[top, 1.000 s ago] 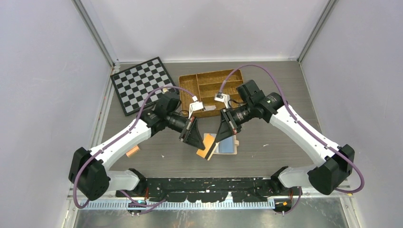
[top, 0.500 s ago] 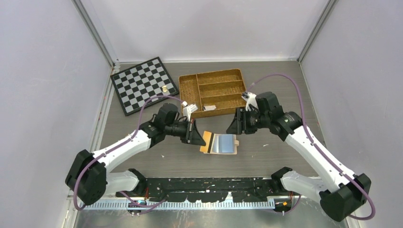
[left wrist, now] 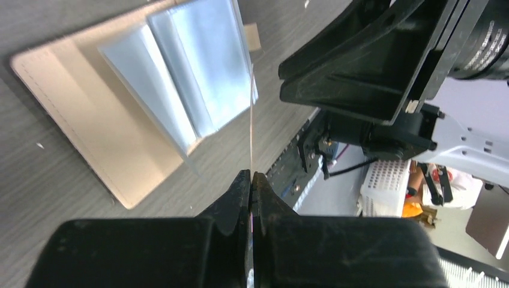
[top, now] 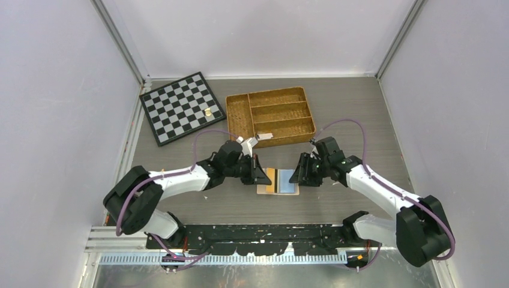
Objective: Put the credit cards into the card holder
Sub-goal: Insert the credit card into the card holder.
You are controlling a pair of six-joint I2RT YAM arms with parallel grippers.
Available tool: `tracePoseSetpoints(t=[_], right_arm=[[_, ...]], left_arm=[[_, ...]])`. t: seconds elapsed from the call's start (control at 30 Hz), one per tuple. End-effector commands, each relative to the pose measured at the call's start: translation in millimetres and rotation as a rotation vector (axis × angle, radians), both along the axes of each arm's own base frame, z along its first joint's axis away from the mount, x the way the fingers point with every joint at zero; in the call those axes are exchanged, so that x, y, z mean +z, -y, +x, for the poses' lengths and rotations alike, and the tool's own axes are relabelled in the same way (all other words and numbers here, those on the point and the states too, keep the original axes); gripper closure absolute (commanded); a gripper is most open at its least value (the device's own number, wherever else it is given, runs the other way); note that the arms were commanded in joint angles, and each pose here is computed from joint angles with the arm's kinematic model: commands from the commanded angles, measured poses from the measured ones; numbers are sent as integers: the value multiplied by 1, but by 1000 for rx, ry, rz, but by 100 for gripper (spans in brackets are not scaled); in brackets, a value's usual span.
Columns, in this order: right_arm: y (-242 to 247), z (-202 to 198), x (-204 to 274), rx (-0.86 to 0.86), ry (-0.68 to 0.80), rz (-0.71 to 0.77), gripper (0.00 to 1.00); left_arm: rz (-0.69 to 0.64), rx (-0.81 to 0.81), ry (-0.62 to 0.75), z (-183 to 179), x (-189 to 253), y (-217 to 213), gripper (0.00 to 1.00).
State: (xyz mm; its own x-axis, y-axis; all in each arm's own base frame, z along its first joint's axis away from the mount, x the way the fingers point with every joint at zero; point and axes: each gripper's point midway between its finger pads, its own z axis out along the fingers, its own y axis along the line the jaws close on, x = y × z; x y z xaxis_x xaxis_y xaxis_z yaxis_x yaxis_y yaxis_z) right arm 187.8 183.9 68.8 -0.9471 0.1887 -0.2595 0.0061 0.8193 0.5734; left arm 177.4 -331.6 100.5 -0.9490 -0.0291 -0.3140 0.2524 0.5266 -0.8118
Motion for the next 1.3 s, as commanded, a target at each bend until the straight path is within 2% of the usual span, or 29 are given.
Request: tracePoseSetpoints(t=[0.0,0.33,0.5,0.7,1.13,1.27], right_arm=[[-3,22,0,-34,73,8,51],[5,20,-32,-35,19,-52,51],[1,17,-39,-18,-1,-34,56],[-1,17,-41,-16,-10,-24,64],[5,16,-22,-19,16,-49,59],[2,15,-23,-10,8,-31,64]], left_arm=[[-33,49,82,27,11,14,100],[16,62,40,30,-21,14,100],[38,60,27,27,-31,11,100],[91,78,23,27,-45,3,100],[121,96,24,26,-52,-5,100],[120,89,15,24,-56,-4,100]])
